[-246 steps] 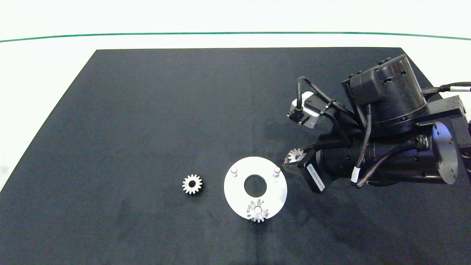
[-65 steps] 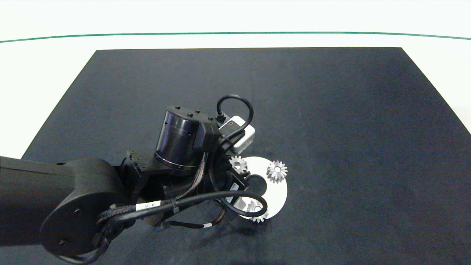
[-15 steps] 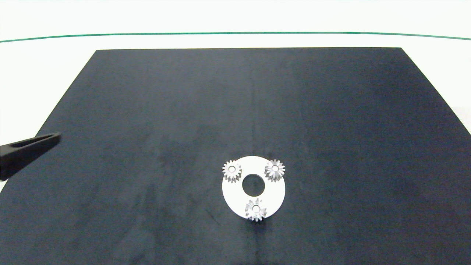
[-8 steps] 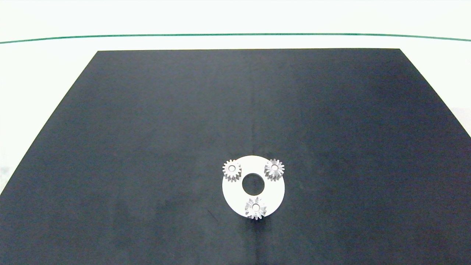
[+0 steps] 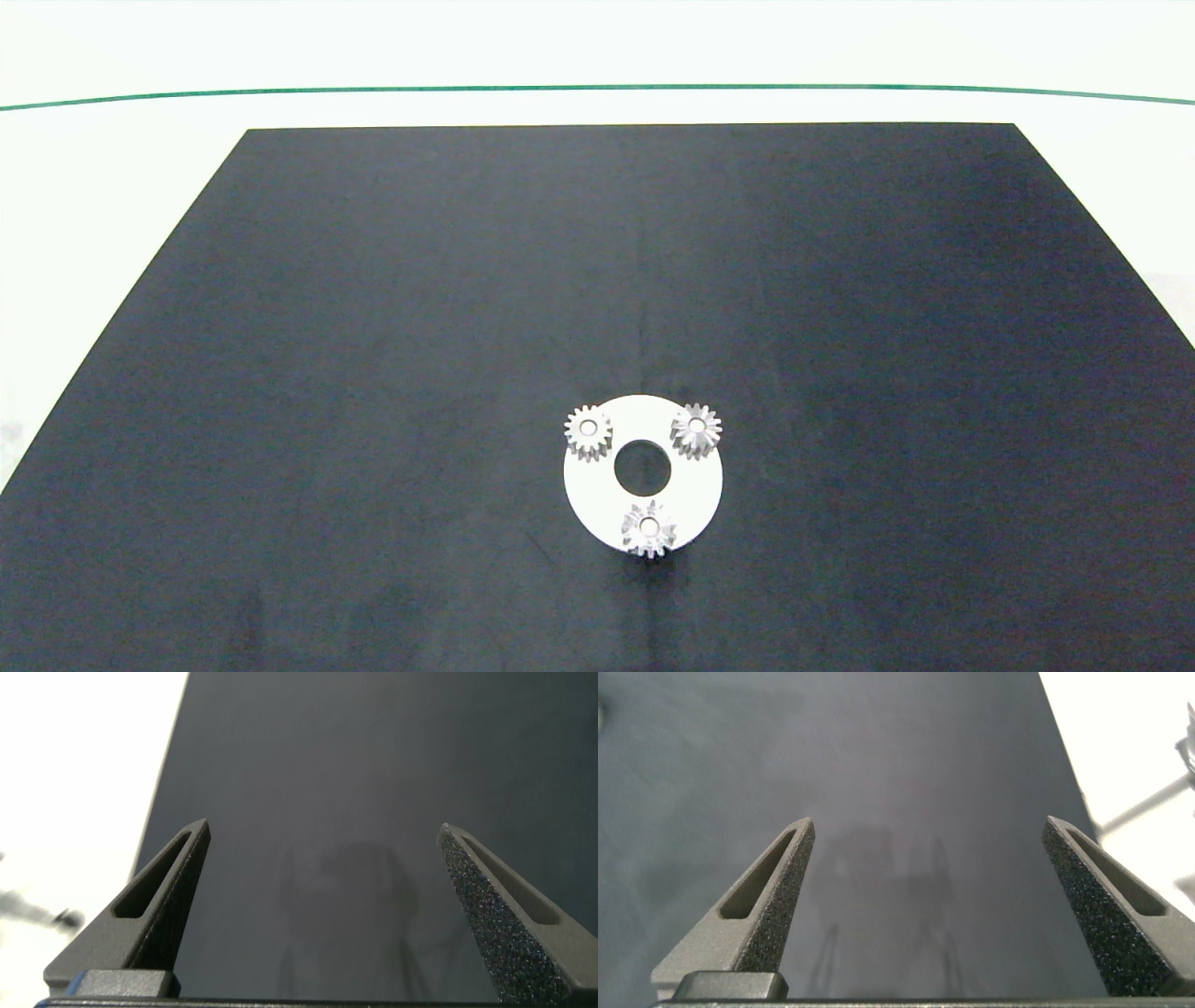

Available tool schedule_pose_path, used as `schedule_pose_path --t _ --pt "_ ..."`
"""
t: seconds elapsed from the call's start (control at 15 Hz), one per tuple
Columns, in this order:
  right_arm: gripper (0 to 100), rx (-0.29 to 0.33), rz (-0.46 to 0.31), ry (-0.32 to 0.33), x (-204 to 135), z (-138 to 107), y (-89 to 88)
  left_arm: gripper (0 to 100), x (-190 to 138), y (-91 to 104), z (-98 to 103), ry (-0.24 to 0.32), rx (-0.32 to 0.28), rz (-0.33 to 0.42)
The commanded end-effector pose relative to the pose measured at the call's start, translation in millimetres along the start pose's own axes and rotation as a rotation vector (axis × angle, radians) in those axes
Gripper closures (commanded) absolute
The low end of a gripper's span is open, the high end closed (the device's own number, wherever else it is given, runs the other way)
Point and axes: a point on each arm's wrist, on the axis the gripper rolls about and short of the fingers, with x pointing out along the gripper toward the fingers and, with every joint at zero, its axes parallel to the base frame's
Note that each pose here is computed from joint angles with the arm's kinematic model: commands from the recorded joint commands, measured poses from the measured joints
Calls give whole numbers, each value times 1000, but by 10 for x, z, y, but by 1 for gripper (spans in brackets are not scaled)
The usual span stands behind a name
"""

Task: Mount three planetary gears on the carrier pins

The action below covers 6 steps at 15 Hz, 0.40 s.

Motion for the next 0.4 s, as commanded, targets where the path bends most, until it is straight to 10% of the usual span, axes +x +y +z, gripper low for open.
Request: schedule_pose_path --t 0.07,0.4 --pt "0 -3 63 34 151 -316 75 0 164 -103 -397 42 -56 -94" --pt "0 13 206 17 175 -379 120 0 169 -110 -434 63 -128 -100"
